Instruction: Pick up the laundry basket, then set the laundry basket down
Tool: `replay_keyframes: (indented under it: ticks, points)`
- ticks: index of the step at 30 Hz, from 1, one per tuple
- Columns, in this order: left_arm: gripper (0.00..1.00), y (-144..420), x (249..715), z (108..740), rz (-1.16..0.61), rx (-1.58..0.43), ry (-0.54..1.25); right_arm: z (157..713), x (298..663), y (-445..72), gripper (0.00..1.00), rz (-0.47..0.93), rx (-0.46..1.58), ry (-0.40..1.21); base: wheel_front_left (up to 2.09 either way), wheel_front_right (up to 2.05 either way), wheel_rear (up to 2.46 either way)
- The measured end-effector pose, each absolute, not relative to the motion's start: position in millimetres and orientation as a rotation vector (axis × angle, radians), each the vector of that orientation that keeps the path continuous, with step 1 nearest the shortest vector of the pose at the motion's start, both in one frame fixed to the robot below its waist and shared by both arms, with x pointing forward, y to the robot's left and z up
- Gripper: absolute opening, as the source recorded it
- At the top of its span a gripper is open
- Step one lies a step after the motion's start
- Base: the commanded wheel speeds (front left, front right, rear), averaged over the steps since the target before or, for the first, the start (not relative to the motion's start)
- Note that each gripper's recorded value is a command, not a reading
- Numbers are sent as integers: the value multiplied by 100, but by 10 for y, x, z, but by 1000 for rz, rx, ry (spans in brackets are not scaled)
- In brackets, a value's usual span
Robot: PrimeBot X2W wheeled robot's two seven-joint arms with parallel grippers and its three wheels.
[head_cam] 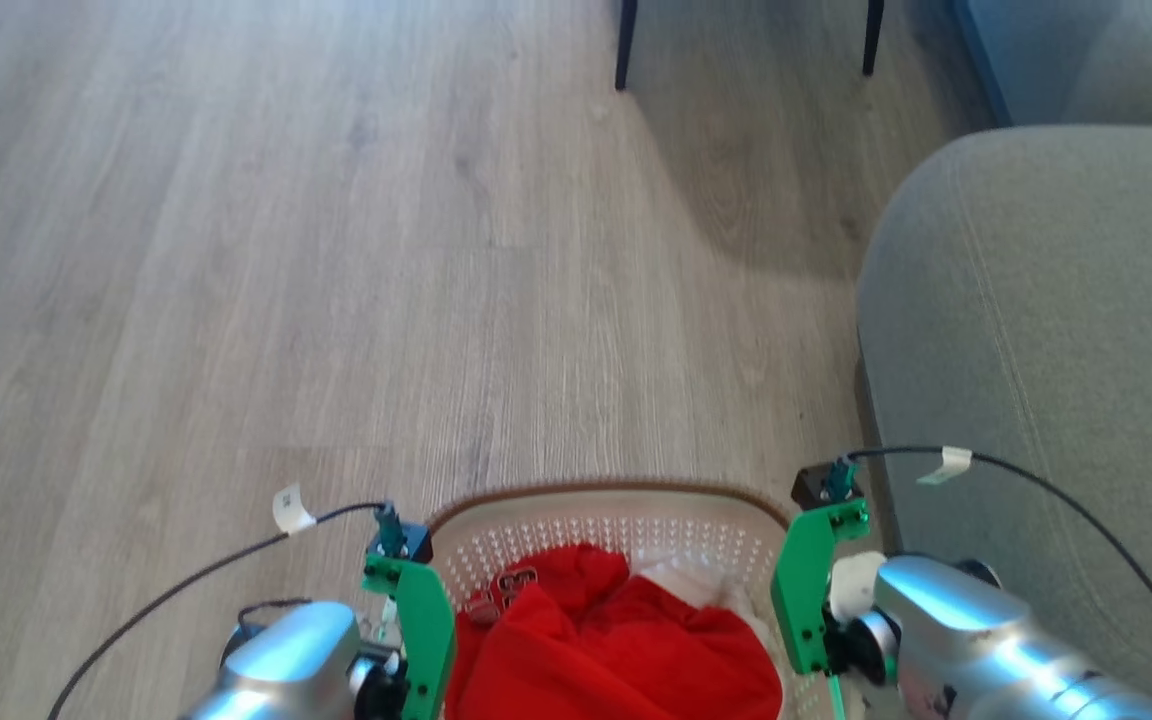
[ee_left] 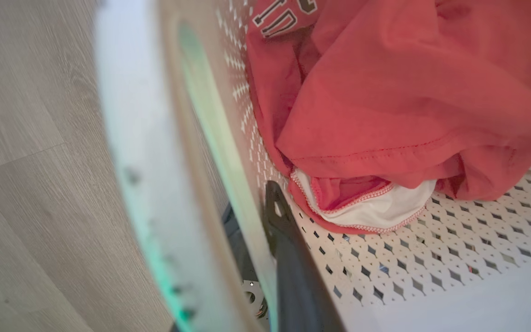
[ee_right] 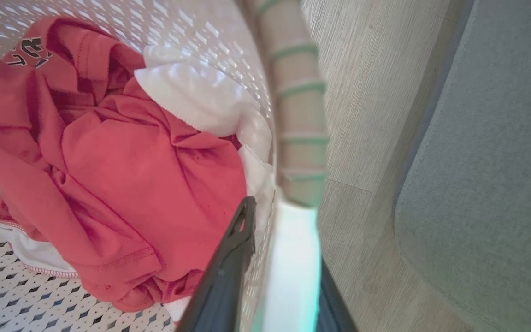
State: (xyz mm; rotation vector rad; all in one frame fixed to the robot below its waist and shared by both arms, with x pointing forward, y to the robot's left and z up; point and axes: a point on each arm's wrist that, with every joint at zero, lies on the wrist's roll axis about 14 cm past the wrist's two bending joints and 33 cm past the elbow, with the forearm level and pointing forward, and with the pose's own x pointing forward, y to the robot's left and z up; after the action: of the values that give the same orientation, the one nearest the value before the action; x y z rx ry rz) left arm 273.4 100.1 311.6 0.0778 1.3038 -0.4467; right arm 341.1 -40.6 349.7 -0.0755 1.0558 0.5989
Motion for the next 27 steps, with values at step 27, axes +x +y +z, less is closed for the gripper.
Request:
replay_keyframes:
  ticks: [27]
  points:
    - [0, 1073, 2610, 3130, -433, 65, 1314, 3530, 3327, -331, 0, 622, -92, 1049, 0, 0, 0]
